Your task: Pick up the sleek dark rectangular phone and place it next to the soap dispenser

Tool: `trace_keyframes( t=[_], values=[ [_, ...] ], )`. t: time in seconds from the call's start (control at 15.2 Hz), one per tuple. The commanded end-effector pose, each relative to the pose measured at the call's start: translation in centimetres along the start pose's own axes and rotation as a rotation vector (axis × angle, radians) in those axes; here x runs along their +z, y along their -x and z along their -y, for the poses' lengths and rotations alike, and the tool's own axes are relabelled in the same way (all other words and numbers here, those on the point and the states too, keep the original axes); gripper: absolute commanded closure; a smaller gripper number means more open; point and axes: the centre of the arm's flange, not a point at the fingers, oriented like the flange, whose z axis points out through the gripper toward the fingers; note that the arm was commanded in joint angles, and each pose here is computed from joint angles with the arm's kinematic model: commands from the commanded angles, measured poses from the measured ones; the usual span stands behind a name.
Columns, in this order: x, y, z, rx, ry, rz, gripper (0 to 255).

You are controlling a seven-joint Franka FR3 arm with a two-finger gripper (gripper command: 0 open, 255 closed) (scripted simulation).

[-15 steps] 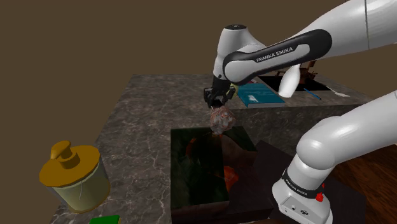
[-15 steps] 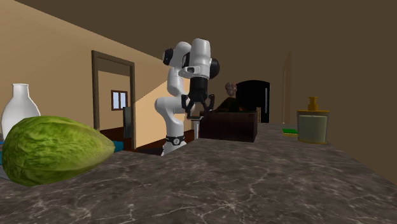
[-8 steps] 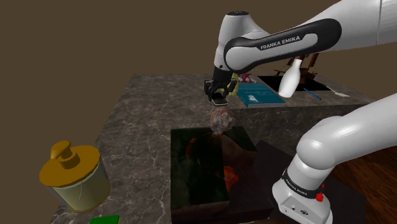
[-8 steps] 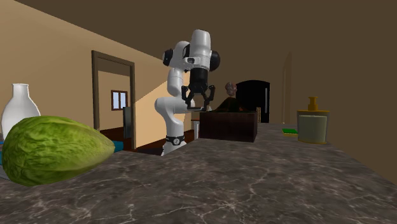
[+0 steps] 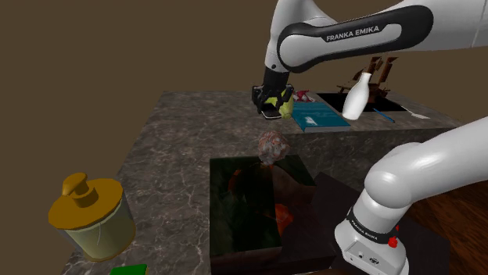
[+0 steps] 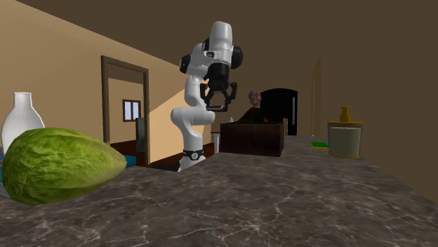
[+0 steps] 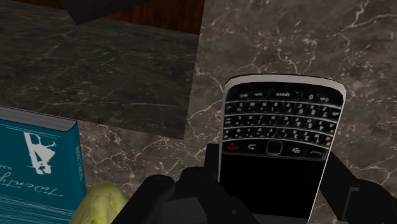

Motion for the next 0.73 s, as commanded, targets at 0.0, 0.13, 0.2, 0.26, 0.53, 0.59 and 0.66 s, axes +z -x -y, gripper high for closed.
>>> trace_keyframes(
  t=[0.0,0.13,0.2,0.26,0.53,0.59,0.66],
  values=[
    [-1.0,-0.2,0.1,0.000,0.000,0.000,255],
    [-2.1,-0.4,0.0,0.000,0.000,0.000,255],
    [-2.6,-0.5,0.0,0.000,0.000,0.000,255],
    [-3.1,-0.6,0.0,0.000,0.000,0.000,255],
    [-5.1,-1.1,0.0,0.000,0.000,0.000,255],
    [-5.7,-1.2,0.0,0.000,0.000,0.000,255],
    [-6.2,-1.3,0.0,0.000,0.000,0.000,255]
  ],
)
